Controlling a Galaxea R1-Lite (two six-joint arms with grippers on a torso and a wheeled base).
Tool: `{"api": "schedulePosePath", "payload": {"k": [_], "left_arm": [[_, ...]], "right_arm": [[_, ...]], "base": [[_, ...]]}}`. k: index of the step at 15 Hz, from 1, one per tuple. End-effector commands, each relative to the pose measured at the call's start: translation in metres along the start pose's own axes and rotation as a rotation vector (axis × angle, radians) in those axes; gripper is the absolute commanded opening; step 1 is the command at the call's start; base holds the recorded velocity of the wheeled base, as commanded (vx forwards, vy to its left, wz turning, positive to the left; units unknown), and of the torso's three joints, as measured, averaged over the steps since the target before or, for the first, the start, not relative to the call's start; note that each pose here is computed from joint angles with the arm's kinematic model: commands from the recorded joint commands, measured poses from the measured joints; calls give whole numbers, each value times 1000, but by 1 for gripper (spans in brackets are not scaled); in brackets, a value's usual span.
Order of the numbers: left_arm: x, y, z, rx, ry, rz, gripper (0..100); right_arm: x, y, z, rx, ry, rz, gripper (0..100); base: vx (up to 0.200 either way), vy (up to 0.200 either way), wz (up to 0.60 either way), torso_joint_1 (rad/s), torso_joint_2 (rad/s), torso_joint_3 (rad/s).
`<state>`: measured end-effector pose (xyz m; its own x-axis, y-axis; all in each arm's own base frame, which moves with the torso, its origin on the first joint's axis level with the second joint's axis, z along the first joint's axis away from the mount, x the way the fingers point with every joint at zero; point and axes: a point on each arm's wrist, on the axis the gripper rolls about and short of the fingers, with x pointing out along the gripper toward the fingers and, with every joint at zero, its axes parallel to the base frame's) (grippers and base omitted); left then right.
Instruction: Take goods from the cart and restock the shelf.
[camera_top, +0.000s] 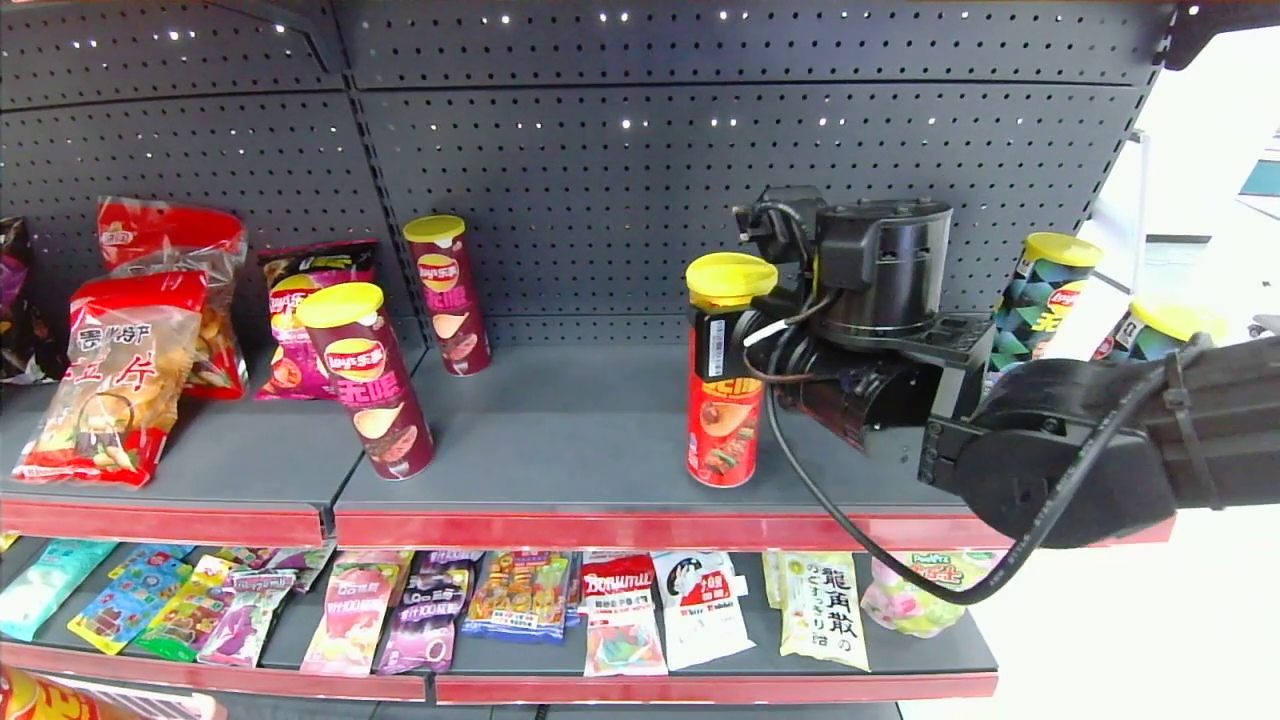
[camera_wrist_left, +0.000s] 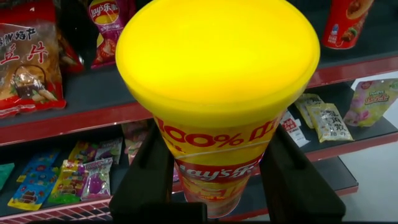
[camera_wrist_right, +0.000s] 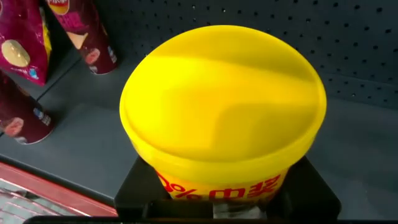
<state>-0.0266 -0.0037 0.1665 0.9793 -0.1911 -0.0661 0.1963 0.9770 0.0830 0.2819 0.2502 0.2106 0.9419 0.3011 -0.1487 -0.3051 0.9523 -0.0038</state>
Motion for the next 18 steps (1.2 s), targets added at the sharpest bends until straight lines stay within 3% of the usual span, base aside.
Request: {"api": "schedulePosePath", "payload": {"k": [1, 7, 18], "left_arm": [[0, 0, 0, 0, 0, 1, 0], [0, 0, 1, -1, 2, 0, 0], [1, 0, 0, -3, 6, 0, 0]], "right_arm": [[2, 1, -6, -5, 6, 1, 0], [13, 3, -26, -69, 18, -30, 0], [22, 9, -33, -48, -28, -55, 0]], "base": [[0, 0, 0, 0, 0, 0], [0, 0, 0, 0, 0, 0], [0, 0, 0, 0, 0, 0]]}}
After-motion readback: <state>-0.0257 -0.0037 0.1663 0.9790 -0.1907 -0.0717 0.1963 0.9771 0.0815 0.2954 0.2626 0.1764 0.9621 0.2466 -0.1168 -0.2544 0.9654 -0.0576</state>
